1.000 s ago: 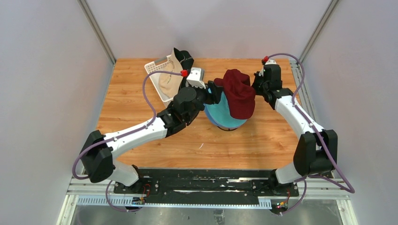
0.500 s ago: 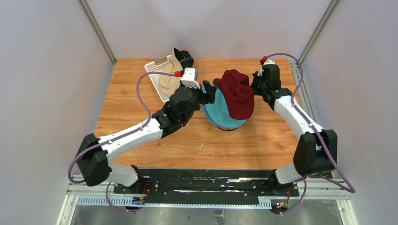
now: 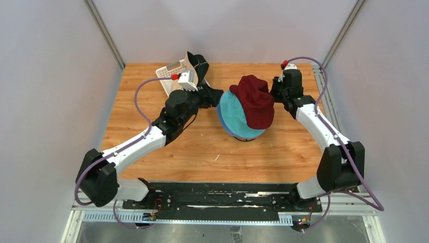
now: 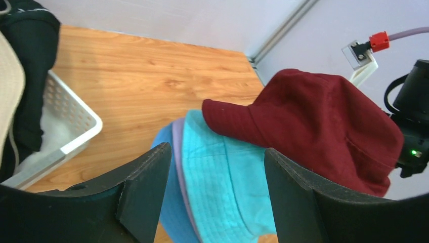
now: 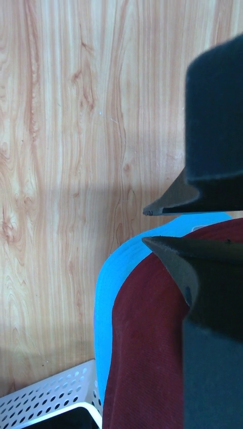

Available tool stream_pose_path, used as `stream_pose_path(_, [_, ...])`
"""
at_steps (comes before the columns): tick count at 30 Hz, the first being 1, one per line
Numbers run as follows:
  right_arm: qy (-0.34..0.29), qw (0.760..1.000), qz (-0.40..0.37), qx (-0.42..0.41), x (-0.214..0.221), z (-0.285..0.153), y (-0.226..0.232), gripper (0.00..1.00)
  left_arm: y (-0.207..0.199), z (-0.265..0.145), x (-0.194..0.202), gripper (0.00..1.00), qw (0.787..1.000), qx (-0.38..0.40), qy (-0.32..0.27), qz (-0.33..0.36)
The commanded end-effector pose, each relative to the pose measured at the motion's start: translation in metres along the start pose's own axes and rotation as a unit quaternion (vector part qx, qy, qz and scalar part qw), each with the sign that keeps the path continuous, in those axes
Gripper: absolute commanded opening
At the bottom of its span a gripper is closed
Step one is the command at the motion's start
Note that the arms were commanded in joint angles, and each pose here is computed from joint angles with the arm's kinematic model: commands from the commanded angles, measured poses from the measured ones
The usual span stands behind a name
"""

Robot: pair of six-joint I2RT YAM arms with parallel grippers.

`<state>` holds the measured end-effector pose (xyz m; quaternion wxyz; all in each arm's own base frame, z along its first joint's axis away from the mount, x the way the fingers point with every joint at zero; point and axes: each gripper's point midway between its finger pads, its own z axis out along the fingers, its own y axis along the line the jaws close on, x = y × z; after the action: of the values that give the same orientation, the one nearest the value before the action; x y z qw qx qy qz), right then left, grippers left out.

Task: Stack the hats
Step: Stack the hat on the hat.

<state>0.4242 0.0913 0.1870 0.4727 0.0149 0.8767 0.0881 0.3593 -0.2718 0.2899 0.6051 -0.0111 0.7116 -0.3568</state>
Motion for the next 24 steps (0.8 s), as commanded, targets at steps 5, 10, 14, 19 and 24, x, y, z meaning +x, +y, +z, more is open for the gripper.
stream_pose_path(5, [-0.044, 0.997, -0.009, 0.055, -0.024, -0.021, -0.015, 0.41, -0.023, 0.001, -0.005, 0.72, 0.998, 0.056, -0.005, -0.024])
stream_pose_path(10, [-0.061, 0.993, -0.002, 0.097, -0.032, -0.034, -0.039, 0.45, -0.026, -0.005, -0.007, 0.72, 0.998, 0.063, -0.007, -0.021])
stream_pose_path(14, [-0.079, 0.992, 0.001, 0.101, -0.040, -0.049, -0.043, 0.46, -0.030, -0.012, -0.009, 0.72, 0.997, 0.074, -0.006, -0.022])
stream_pose_path(19, [-0.108, 0.990, 0.000, 0.095, -0.055, -0.076, -0.040, 0.46, -0.049, -0.030, -0.007, 0.70, 0.993, 0.111, 0.004, -0.034])
stream_pose_path(24, [-0.125, 0.991, 0.001, 0.038, -0.064, -0.101, -0.019, 0.46, -0.073, -0.053, 0.013, 0.70, 0.988, 0.142, 0.024, -0.045])
